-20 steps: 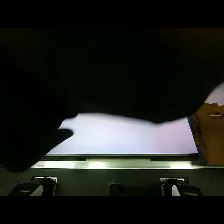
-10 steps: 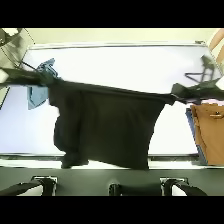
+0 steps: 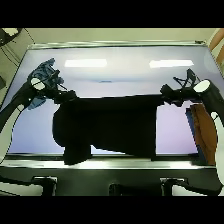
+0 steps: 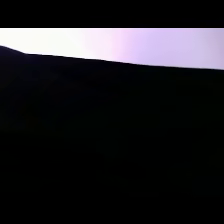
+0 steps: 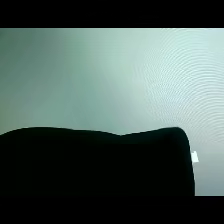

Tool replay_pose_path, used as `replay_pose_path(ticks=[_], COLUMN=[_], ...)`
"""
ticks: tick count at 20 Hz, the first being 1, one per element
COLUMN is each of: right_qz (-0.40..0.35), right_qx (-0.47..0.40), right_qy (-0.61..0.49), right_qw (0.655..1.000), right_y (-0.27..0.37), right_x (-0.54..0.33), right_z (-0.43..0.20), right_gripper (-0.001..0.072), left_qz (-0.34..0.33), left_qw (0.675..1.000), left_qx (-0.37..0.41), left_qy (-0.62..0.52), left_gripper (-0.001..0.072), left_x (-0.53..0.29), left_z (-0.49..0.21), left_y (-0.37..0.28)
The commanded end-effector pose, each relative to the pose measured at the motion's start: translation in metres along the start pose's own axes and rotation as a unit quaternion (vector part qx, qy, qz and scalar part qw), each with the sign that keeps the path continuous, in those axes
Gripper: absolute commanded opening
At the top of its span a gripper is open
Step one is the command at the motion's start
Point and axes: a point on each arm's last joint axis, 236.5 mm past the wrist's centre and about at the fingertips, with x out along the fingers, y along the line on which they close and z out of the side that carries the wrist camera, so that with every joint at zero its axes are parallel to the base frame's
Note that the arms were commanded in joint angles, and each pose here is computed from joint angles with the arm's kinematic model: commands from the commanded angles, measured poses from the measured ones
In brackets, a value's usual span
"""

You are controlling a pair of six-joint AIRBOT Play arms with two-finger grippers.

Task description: Fold the shirts.

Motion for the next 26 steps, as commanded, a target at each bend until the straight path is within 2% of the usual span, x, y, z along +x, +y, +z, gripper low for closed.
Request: replay_pose_path(ticks=[1,2,3,4,6,8,9,12,13,14,18,23,24,25,26], right_qz=[0.013,0.012,0.007,0.000,-0.043,-0.121,-0.152,-0.139,-0.131,-0.129,-0.131,-0.151,-0.146,-0.134,-0.119], right_qx=[0.008,0.001,-0.006,-0.005,0.012,0.002,0.024,0.038,0.034,0.031,0.009,0.008,0.015,0.023,0.034], right_qy=[0.006,0.009,0.012,0.022,0.072,0.129,0.133,0.176,0.194,0.207,0.246,0.295,0.296,0.290,0.285], right_qw=[1.000,1.000,1.000,1.000,0.996,0.984,0.979,0.974,0.972,0.969,0.960,0.943,0.944,0.947,0.950], right_y=[0.002,-0.001,-0.010,-0.021,-0.059,-0.104,-0.120,-0.119,-0.116,-0.113,-0.108,-0.129,-0.130,-0.129,-0.126], right_x=[-0.023,-0.045,-0.068,-0.088,-0.117,-0.133,-0.135,-0.121,-0.115,-0.110,-0.094,-0.087,-0.083,-0.077,-0.072], right_z=[0.010,0.015,0.019,0.017,-0.008,-0.036,-0.040,-0.068,-0.078,-0.087,-0.113,-0.151,-0.163,-0.177,-0.193], right_gripper=[0.0459,0.0565,0.0575,0.0573,0.0548,0.0538,0.0537,0.0537,0.0537,0.0538,0.0541,0.0547,0.0547,0.0547,0.0547], left_qz=[0.000,0.018,0.035,0.050,0.062,0.062,0.061,0.050,0.047,0.044,0.014,0.014,0.015,0.017,0.018], left_qw=[0.998,0.997,0.995,0.994,0.992,0.988,0.984,0.973,0.972,0.971,0.974,0.970,0.970,0.971,0.971], left_qx=[0.003,0.004,-0.004,-0.020,-0.068,-0.096,-0.118,-0.159,-0.155,-0.153,-0.171,-0.185,-0.186,-0.185,-0.185], left_qy=[0.061,0.079,0.088,0.091,0.086,0.102,0.117,0.162,0.170,0.178,0.149,0.157,0.155,0.151,0.148], left_gripper=[0.0580,0.0578,0.0571,0.0570,0.0441,0.0436,0.0437,0.0433,0.0366,0.0338,0.0337,0.0309,0.0141,0.0029,0.0029], left_x=[-0.016,-0.036,-0.057,-0.079,-0.108,-0.117,-0.114,-0.082,-0.072,-0.063,-0.045,-0.038,-0.037,-0.037,-0.036], left_z=[-0.017,-0.018,-0.019,-0.023,-0.038,-0.075,-0.098,-0.177,-0.195,-0.208,-0.204,-0.212,-0.211,-0.209,-0.208], left_y=[0.004,0.020,0.038,0.057,0.088,0.110,0.120,0.134,0.135,0.135,0.127,0.130,0.130,0.131,0.132])
